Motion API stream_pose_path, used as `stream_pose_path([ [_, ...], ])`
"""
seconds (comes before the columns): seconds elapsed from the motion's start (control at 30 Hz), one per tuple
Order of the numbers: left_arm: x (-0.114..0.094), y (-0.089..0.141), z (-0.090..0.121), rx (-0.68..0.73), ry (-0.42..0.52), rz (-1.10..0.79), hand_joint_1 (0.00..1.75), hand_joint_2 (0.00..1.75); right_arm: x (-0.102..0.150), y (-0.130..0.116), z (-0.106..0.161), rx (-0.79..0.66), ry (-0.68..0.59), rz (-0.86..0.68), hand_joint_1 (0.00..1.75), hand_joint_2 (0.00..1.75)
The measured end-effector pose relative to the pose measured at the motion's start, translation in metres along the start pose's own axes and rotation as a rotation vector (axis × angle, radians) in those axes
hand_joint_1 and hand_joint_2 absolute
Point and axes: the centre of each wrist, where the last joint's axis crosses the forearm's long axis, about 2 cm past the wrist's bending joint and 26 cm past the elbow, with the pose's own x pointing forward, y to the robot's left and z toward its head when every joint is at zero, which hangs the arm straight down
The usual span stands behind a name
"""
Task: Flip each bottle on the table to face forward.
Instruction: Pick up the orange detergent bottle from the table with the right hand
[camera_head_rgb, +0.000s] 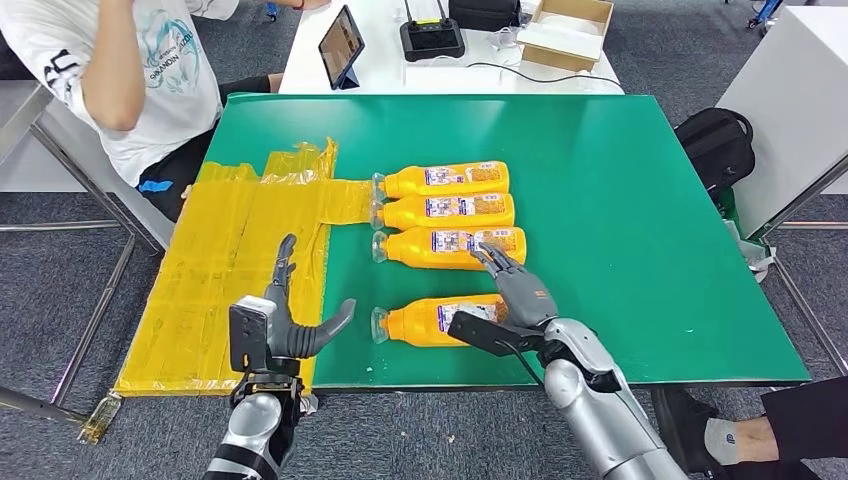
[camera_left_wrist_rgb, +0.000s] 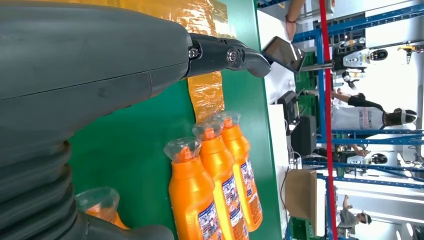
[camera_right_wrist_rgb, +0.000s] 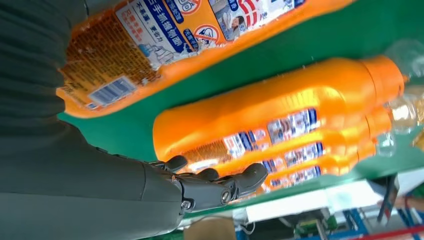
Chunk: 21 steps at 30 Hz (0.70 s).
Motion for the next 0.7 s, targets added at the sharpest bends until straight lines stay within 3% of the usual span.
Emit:
stream_pose_path([
  [0.4,-0.005,0.002,-0.005,-0.010,0.009,-0.015,0.00,1.75,-0.013,0.005,-0.003,0.142,-0.036,0.030,0.00,1.75],
  [0.53,-0.006,0.003,-0.007,-0.008,0.009,-0.013,0.00,1.75,-0.012,0.008,-0.004,0.139,-0.117,-0.001,0.00,1.75],
  [0.7,-0.006,0.002,-0.011,-0.012,0.000,-0.025,0.00,1.75,0.006,0.010,-0.005,0.024,-0.275,-0.047,0.00,1.75],
])
